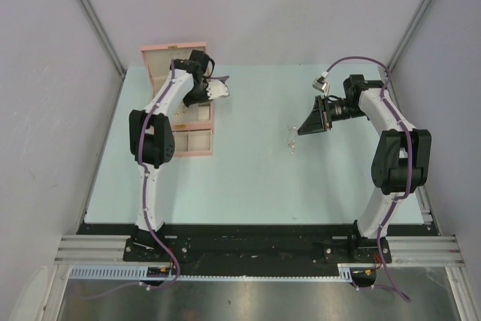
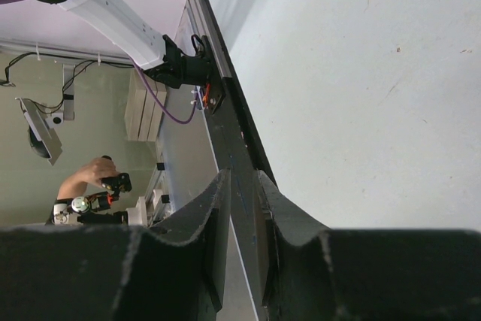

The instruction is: Organize the mixed jewelry

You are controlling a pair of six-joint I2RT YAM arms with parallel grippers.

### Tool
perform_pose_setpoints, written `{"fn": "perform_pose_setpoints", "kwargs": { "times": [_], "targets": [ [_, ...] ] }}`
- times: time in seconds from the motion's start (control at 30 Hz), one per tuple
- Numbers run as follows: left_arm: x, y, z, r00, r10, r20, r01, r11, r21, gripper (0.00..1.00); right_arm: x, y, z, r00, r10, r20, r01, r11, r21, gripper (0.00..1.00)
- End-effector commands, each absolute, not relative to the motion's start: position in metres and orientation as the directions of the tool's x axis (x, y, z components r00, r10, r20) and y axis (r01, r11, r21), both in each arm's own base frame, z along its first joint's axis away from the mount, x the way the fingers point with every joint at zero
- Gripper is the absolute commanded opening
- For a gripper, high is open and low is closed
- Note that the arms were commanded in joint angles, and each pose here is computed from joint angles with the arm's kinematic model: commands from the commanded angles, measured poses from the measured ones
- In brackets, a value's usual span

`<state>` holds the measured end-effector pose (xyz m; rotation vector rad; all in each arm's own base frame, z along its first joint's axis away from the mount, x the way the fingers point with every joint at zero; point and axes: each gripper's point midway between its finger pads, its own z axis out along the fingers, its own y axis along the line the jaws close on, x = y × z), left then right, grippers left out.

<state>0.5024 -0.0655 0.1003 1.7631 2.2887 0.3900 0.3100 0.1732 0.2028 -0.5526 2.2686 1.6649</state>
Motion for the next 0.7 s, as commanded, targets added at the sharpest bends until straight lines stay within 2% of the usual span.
{"fn": "perform_pose_setpoints", "kwargs": {
  "times": [0.0,0.67],
  "targets": [
    [0.498,-0.064,0.125,-0.225,0.974,-0.037,0.905,0.223,0.363,0.0,0.311,0.175,0.2,-0.882,-0.152,-0.446,-0.471,0.26,0.843,0.24],
    [0.498,-0.067,0.135,-0.224,0.972,-0.066,0.896,0.232,0.378,0.0,0.312,0.174,0.199,-0.882,-0.152,-0.446,-0.471,0.265,0.842,0.23]
  ]
}}
